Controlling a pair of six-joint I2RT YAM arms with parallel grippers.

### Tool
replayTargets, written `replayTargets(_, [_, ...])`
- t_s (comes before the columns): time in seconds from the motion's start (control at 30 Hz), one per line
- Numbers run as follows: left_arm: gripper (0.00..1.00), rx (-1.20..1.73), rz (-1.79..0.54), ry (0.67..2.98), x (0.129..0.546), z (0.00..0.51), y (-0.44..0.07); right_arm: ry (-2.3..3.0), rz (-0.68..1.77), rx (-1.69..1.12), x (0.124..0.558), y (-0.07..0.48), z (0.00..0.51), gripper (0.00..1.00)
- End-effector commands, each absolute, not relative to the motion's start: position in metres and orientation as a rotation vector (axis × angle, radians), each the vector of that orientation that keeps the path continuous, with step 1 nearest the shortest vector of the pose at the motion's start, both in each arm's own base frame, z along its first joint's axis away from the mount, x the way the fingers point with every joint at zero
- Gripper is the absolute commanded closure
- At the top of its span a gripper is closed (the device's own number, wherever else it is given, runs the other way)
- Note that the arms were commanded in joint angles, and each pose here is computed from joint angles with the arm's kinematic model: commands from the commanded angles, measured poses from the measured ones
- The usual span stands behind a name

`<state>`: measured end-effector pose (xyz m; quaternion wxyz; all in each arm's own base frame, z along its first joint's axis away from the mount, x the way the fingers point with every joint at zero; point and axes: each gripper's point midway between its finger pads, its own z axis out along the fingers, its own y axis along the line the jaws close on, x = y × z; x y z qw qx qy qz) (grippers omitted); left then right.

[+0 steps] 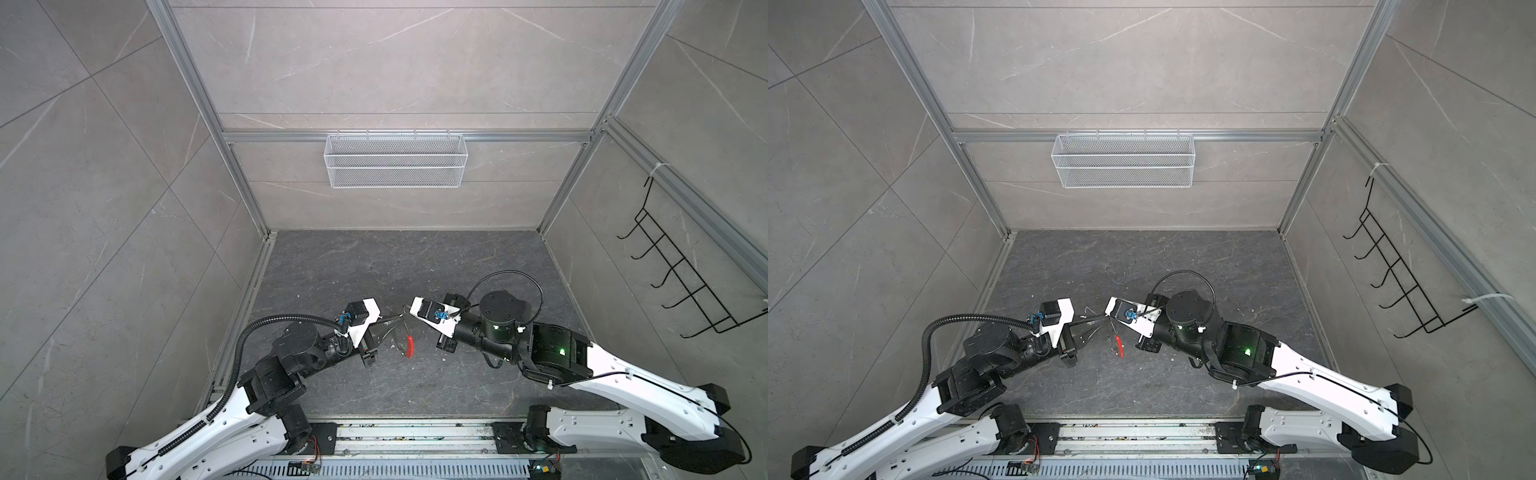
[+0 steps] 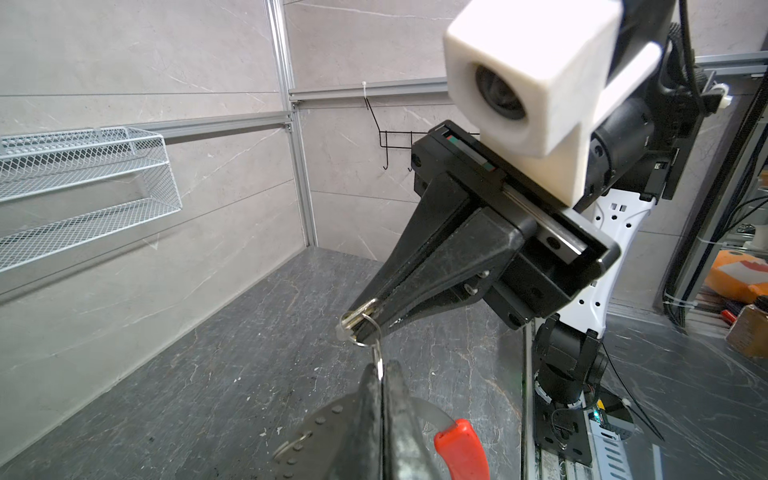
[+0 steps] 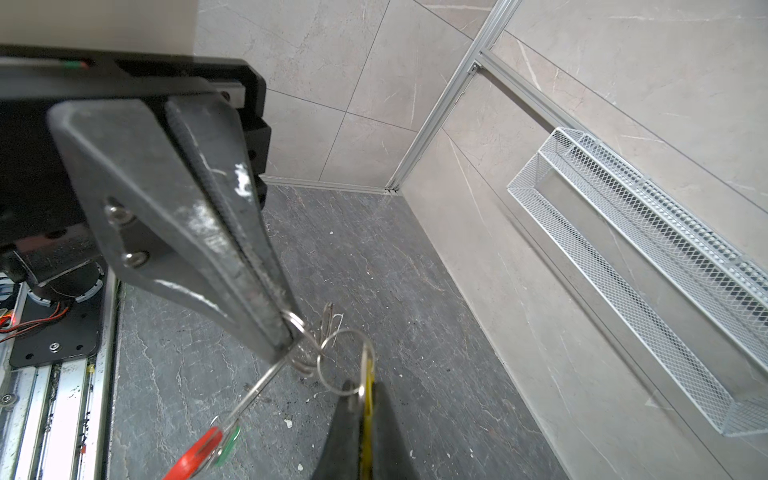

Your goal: Remove the keys from the keyring

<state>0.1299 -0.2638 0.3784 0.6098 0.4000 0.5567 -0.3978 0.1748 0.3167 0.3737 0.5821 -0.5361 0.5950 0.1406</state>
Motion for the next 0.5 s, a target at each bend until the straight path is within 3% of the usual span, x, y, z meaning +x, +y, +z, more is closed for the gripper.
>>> replayTargets(0.0, [1.00, 0.946, -1.032, 1.182, 0.108, 0.402, -0.262, 1.368, 0.299, -1.182, 0.184, 0.312, 0.388, 1.00])
replayTargets(0.47, [1.00, 0.897, -1.067, 1.164, 0.110, 0.407, -0.263, 1.389, 0.327, -1.223, 0.183, 0.323, 0.376, 1.00])
